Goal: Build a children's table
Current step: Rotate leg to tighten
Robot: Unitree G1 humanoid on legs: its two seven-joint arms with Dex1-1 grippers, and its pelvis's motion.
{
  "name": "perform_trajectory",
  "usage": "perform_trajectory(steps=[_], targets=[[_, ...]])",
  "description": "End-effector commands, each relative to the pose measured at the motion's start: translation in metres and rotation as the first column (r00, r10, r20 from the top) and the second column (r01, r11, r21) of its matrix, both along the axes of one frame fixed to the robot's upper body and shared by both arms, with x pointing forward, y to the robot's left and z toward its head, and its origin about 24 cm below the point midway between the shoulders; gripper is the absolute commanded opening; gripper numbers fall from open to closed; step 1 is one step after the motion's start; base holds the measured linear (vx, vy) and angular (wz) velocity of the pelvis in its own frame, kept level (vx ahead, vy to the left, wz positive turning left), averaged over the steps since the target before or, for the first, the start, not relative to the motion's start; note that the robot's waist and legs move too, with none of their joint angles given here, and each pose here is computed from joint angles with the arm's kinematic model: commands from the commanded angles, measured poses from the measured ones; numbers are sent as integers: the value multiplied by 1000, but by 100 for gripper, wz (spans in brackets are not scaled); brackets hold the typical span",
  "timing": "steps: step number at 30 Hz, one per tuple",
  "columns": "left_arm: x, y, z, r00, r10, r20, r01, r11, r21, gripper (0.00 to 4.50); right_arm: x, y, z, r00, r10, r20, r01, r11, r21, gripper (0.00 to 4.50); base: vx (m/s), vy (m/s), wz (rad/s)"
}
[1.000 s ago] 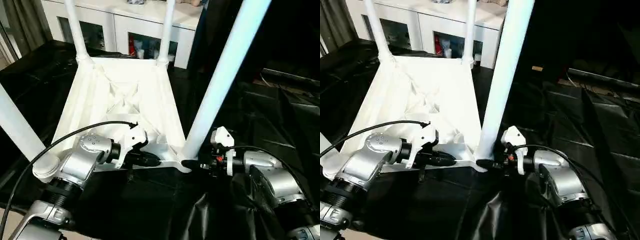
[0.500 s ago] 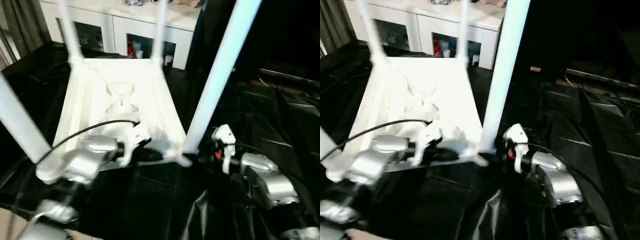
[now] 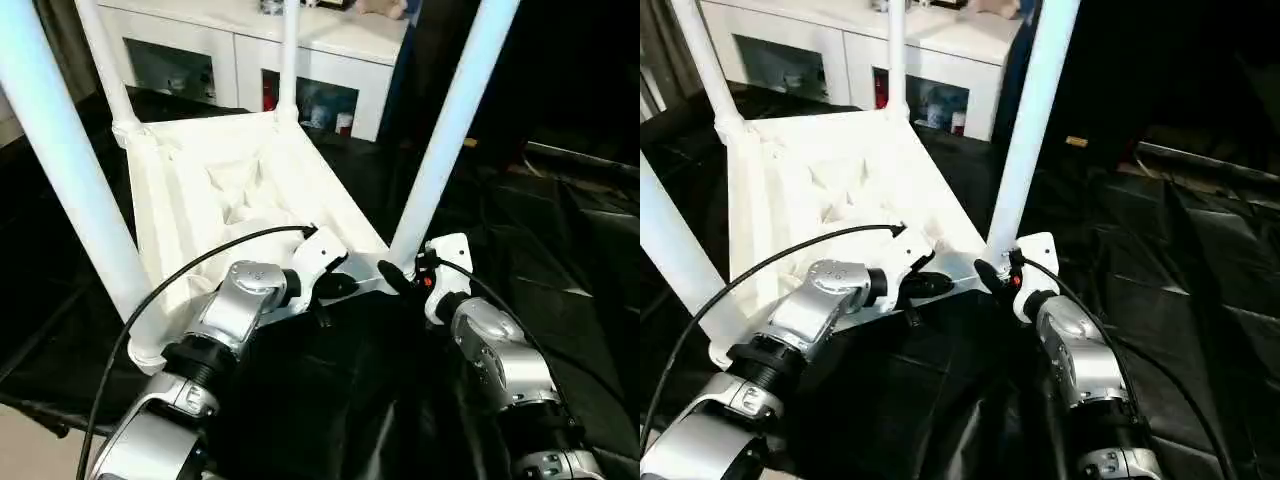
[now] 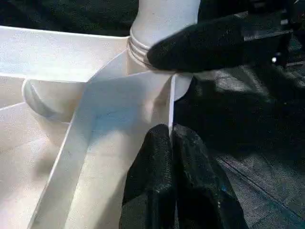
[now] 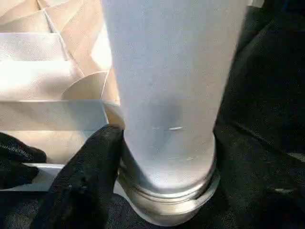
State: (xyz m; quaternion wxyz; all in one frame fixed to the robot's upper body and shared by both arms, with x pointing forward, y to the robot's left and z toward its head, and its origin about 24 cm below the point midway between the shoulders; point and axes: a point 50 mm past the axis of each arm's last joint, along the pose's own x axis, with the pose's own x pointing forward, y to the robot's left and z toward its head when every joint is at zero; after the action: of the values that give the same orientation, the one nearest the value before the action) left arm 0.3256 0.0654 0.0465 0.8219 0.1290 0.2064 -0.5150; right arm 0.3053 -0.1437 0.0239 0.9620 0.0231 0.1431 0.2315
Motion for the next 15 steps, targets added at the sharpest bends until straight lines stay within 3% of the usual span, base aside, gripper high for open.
perform_trajectory(steps=[1,3,5,7,15], targets=[[-10,-14,-11,995,-73,-66,75,997,31,0,-5,33,14,971,232,58,-235,971,48,358,0,0,0],[-13,-2,-13,990,-100,-102,107,992,60,0,-5,17,14,954,297,45,-296,955,-16,370,0,0,0],[-14,2,-14,988,-106,-112,115,991,71,0,-6,11,15,947,318,41,-316,948,-34,370,0,0,0],[-14,15,-14,988,-108,-112,121,986,115,0,-5,-7,18,935,354,31,-352,933,-70,370,0,0,0],[-10,30,-10,992,-62,-106,77,987,144,0,0,-24,25,926,376,28,-372,923,-101,370,0,0,0]])
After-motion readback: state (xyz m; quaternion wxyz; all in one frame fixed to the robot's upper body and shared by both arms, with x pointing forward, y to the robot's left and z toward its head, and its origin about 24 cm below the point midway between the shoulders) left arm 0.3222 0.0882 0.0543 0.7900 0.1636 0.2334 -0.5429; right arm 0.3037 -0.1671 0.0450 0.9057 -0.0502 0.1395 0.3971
